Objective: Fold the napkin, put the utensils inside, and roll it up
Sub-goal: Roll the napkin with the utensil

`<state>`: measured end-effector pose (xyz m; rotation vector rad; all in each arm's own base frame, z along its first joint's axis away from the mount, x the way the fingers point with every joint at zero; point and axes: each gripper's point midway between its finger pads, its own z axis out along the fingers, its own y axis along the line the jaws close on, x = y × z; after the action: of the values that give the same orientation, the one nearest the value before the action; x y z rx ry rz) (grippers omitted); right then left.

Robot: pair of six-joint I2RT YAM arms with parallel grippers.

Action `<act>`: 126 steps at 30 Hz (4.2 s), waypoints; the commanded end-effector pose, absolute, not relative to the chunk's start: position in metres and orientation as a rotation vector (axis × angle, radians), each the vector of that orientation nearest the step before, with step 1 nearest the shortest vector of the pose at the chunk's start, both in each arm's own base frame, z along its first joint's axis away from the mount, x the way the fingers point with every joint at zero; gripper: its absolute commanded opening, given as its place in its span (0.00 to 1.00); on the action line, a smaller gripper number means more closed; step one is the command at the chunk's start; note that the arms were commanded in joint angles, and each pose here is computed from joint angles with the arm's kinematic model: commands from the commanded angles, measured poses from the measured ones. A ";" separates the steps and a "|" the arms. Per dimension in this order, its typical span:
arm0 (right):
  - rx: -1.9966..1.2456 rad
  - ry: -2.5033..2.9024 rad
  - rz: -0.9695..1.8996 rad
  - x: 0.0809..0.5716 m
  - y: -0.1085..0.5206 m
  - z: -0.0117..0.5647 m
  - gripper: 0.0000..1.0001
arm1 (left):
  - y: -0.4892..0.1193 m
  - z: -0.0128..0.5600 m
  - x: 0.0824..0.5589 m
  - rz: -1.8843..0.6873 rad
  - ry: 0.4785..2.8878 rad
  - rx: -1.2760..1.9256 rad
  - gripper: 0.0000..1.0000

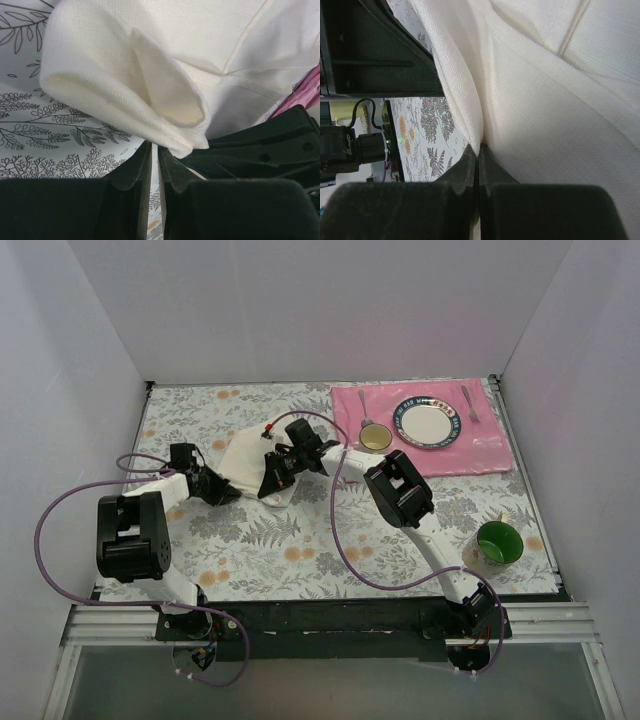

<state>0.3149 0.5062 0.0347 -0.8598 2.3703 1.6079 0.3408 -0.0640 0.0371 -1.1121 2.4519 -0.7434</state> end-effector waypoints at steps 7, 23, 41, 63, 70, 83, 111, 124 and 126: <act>-0.844 2.369 1.599 0.330 0.506 0.033 0.01 | -0.066 0.053 0.375 -0.783 2.392 -1.070 0.08; -0.914 2.356 1.458 0.345 0.501 0.049 0.24 | -0.067 0.054 0.391 -0.800 2.379 -1.085 0.08; -1.258 2.131 0.913 0.359 0.484 0.086 0.87 | -0.069 0.052 0.402 -0.808 2.379 -1.108 0.05; -1.305 1.954 0.625 0.338 0.489 0.117 0.97 | -0.056 0.112 0.352 -0.755 2.269 -1.064 0.40; -1.321 1.937 0.635 0.333 0.477 0.114 0.92 | -0.070 0.099 0.386 -0.912 2.287 -1.074 0.27; -1.333 1.928 0.711 0.321 0.480 0.108 0.73 | -0.029 0.046 0.397 -0.615 2.350 -1.151 0.22; -1.428 1.618 -0.096 0.332 0.511 0.055 0.63 | -0.014 0.104 0.346 -0.799 2.124 -1.370 0.65; -1.423 1.671 -0.088 0.333 0.518 0.036 0.29 | -0.031 0.081 0.334 -1.016 2.146 -1.411 0.72; -1.417 1.692 -0.068 0.330 0.519 0.036 0.20 | -0.035 0.073 0.328 -1.035 2.152 -1.427 0.74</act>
<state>0.3318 0.5140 0.0370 -1.4419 1.6490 -0.0955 0.3300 -0.0247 0.0720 -1.4448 2.1695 -0.9276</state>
